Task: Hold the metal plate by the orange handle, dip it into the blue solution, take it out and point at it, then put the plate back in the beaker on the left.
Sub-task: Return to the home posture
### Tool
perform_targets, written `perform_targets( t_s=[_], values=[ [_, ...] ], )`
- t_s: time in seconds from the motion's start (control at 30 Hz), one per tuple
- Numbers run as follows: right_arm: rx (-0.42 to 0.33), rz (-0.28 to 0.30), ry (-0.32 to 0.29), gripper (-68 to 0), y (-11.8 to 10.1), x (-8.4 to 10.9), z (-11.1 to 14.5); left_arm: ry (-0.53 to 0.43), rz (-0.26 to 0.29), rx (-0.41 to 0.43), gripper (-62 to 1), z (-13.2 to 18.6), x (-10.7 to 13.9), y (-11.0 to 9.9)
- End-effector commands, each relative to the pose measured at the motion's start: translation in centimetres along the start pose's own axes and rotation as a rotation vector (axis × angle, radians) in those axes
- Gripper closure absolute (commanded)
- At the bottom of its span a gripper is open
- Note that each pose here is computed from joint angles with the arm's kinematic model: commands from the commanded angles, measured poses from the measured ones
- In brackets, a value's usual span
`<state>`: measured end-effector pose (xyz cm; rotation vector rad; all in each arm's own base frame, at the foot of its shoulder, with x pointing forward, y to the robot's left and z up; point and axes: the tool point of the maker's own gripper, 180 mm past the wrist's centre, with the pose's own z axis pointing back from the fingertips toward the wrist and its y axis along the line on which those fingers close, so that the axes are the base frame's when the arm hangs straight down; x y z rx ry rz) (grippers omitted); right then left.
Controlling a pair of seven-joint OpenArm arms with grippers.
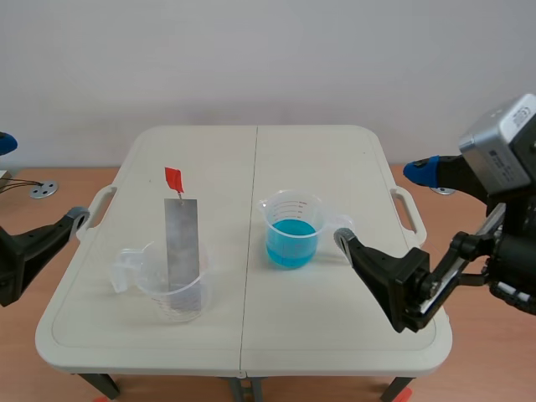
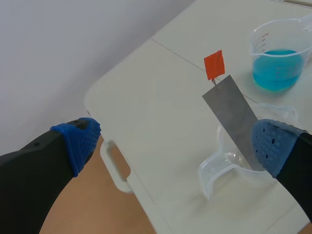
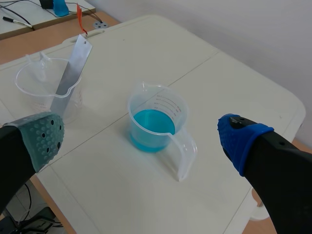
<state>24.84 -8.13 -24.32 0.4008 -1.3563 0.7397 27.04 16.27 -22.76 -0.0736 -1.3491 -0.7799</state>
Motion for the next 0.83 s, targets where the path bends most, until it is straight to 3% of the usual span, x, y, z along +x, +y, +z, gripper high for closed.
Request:
perform_targets(
  t_s=[0.0, 0.13, 0.37, 0.8],
  values=[
    [0.005, 0.014, -0.046, -66.3, -0.3, 1.4, -0.2, -0.047, 0.003, 0.001, -62.3, -0.4, 1.3, 0.0],
    [0.005, 0.013, -0.036, -66.3, -0.3, 1.2, -0.2, -0.078, 0.007, -0.029, -62.3, -1.1, 2.2, -0.9],
    [0.004, 0.014, -0.024, -66.3, -0.3, 1.0, -0.2, -0.138, 0.016, -0.115, -62.3, -0.9, 4.8, -4.3],
    [0.004, 0.014, -0.013, -66.3, -0.3, 0.8, -0.2, -0.119, 0.032, -0.110, -62.3, -1.0, 5.0, -4.8]
  ],
)
